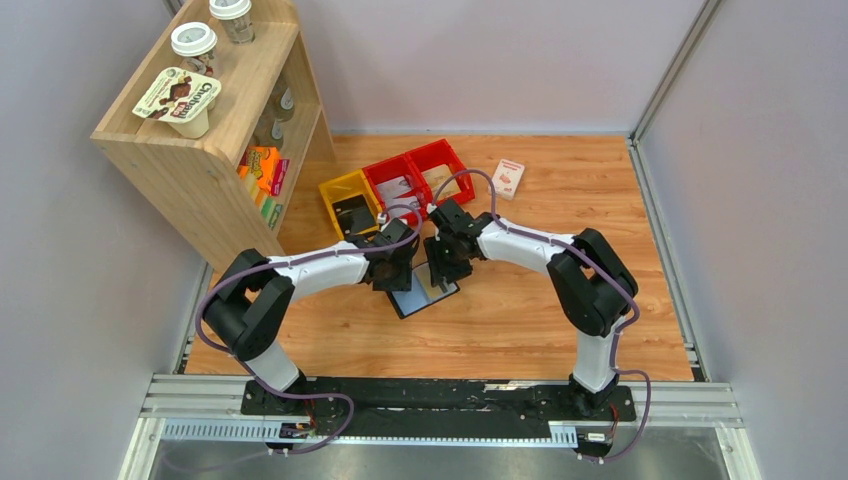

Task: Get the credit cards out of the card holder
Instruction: Remove the credit card from the card holder.

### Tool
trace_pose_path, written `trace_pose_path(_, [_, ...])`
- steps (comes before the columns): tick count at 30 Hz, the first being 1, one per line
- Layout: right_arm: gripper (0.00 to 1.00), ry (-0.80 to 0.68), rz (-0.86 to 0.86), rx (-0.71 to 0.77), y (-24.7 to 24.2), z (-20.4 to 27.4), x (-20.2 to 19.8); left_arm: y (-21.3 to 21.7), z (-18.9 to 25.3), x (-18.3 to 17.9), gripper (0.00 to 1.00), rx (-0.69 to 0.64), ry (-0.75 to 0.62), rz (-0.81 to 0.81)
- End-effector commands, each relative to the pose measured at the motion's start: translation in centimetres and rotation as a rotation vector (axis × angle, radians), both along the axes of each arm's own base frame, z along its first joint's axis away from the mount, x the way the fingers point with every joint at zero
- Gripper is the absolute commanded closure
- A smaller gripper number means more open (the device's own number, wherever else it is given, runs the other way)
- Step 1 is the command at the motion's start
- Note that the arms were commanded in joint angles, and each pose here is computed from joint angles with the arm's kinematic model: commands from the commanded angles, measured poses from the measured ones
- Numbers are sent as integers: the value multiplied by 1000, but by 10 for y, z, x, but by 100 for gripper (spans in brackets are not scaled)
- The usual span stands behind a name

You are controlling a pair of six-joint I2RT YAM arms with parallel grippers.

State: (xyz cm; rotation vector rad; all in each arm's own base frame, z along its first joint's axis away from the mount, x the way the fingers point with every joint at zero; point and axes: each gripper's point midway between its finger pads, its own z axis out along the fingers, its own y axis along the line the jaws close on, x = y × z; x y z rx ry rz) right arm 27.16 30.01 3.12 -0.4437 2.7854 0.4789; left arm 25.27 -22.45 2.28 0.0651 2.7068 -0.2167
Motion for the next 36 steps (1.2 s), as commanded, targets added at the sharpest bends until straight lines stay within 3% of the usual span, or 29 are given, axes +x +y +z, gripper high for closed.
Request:
trace_pose_path(1, [57, 9, 45, 93, 16, 11, -10, -1, -7, 1, 50, -3, -11, 28])
trace_pose_path(11, [74, 12, 77, 220, 30, 40, -20, -1, -15, 1, 57, -10, -8, 48])
trace_pose_path(23, [65, 41, 85, 252, 33, 64, -26, -3, -7, 4, 58, -58, -53, 70])
trace_pose_path(36, [72, 108, 114, 324, 47, 77, -35, 0, 17, 9, 59, -151, -157, 149])
